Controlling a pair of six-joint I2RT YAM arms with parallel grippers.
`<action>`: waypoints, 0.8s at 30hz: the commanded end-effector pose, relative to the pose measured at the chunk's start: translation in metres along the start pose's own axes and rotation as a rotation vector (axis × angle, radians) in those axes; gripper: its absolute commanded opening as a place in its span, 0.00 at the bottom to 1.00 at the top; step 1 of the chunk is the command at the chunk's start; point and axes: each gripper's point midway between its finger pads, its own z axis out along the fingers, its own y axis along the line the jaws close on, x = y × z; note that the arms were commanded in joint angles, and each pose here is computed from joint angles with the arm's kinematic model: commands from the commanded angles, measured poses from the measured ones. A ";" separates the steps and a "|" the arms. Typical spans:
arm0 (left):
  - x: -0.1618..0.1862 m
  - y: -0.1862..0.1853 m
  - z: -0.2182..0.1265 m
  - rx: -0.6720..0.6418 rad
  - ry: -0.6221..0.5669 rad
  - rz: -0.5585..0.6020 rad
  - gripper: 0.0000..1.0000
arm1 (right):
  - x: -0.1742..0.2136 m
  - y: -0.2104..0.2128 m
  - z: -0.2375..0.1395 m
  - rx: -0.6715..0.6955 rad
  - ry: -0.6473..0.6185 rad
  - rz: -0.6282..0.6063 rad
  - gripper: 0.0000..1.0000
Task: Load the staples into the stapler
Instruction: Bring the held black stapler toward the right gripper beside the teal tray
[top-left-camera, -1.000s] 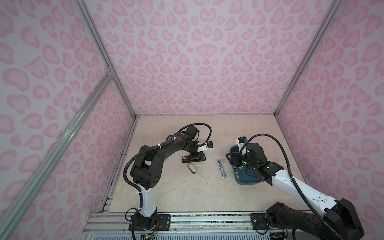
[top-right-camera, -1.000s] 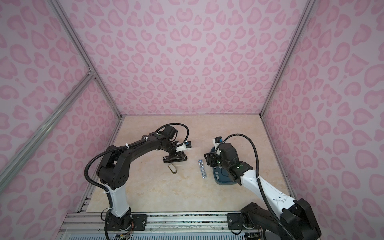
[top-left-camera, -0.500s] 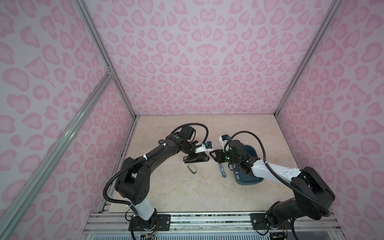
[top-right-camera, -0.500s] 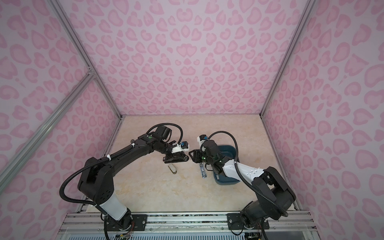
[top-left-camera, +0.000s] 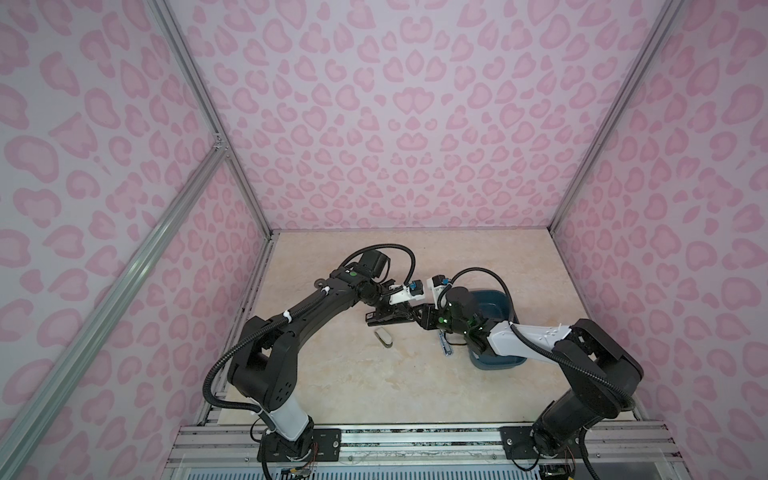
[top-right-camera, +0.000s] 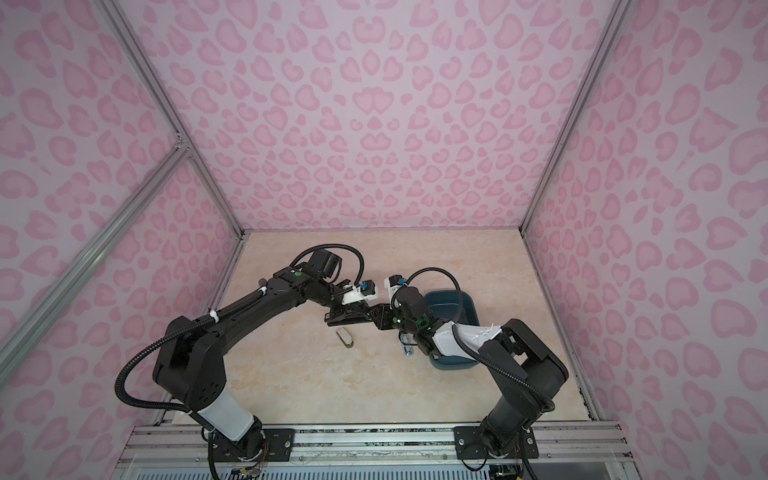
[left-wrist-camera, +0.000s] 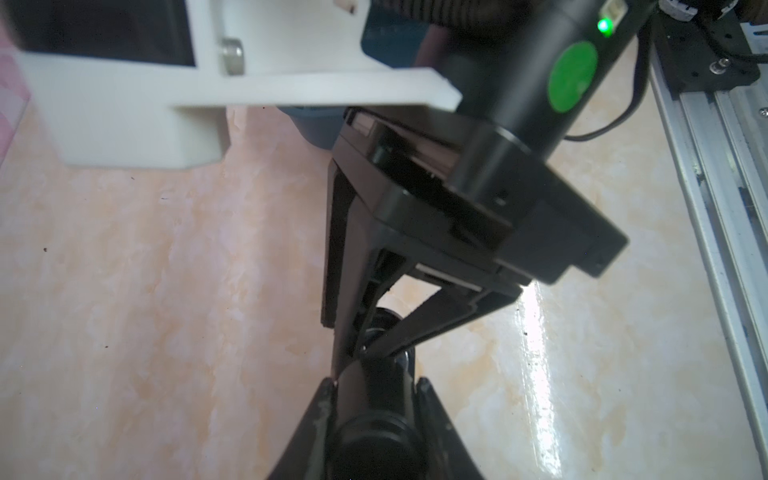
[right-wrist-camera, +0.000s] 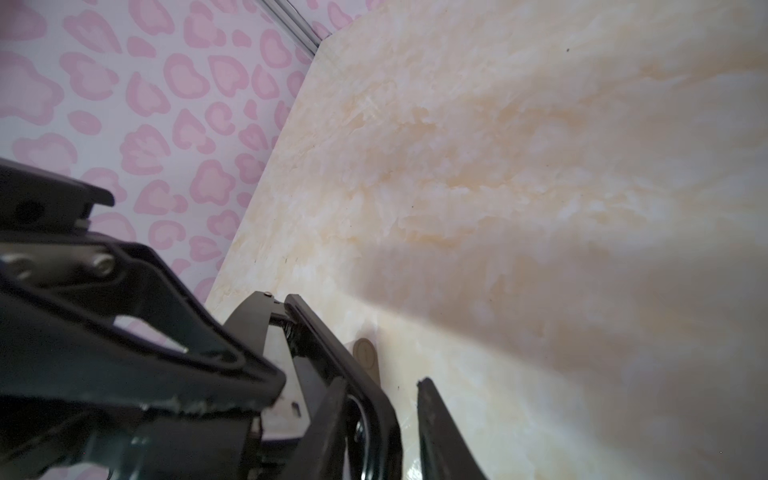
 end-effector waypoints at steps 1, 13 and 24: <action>-0.040 0.011 -0.019 -0.015 -0.181 0.076 0.04 | 0.029 -0.030 0.001 0.127 0.074 0.010 0.28; -0.044 0.008 -0.040 -0.029 -0.238 0.100 0.03 | 0.047 -0.044 0.002 0.144 0.081 0.039 0.22; -0.034 0.001 -0.046 -0.006 -0.256 0.101 0.04 | 0.012 0.003 -0.037 0.054 -0.031 -0.206 0.32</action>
